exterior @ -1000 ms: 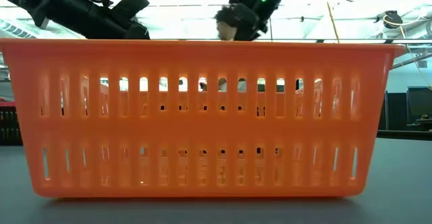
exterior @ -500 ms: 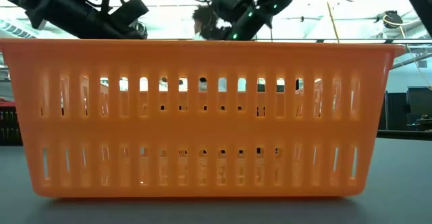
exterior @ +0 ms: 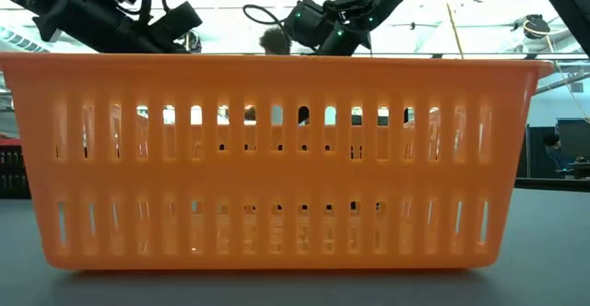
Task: Stack baskets on shelf by color
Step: Stack the right black bin on top of the black bin on the shelf
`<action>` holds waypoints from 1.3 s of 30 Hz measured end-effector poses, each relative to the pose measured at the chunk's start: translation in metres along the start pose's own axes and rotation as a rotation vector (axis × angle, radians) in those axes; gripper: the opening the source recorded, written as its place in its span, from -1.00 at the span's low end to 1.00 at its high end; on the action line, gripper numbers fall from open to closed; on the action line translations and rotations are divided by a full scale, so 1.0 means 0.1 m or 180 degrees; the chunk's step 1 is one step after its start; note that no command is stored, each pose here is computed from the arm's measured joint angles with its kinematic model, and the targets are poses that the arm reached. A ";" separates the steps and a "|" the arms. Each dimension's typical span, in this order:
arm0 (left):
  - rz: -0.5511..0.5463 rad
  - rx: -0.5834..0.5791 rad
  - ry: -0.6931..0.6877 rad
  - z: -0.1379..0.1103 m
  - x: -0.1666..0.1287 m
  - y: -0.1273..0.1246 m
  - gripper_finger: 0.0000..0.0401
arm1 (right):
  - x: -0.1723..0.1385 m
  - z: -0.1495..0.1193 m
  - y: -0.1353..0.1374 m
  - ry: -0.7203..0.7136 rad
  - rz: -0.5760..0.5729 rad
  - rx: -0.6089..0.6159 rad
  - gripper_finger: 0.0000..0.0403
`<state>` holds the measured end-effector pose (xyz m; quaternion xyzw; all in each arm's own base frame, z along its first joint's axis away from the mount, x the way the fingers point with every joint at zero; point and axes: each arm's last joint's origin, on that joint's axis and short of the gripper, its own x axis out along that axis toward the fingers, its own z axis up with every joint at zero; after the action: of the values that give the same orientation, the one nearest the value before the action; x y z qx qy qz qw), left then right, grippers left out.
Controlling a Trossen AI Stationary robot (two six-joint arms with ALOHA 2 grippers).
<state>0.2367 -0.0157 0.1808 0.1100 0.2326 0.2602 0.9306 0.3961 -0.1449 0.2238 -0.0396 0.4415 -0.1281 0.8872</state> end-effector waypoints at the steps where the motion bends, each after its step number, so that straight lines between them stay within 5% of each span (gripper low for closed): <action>1: -0.0003 0.0000 0.0000 0.00 0.00 0.00 -0.81 | 0.00 -0.02 0.00 0.0056 0.0013 -0.0015 -0.41; 7: -0.0005 -0.0047 0.0043 -0.02 0.00 0.00 -0.81 | -0.06 -0.14 0.08 0.0512 0.0143 -0.0123 -0.41; 16: -0.0005 -0.0124 0.0052 -0.02 0.00 0.00 -0.81 | -0.73 0.01 0.33 0.0264 0.0266 -0.0470 -0.41; 24: -0.0008 -0.0205 0.0049 -0.02 0.00 0.00 -0.81 | -1.29 -0.13 0.76 0.0314 0.1501 -0.1711 -0.41; 28: -0.0026 -0.0260 0.0041 -0.02 -0.01 -0.02 -0.81 | -1.29 -0.24 1.01 0.0453 0.1770 -0.2332 -0.41; 39: -0.0087 -0.0316 0.0021 -0.01 -0.04 -0.06 -0.81 | -0.89 -0.64 1.61 -0.0082 0.1773 -0.3412 -0.41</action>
<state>0.2353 -0.0226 0.1793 0.0596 0.2238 0.2590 0.9377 0.3250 0.0365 0.2243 -0.3657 0.4276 0.3499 0.7490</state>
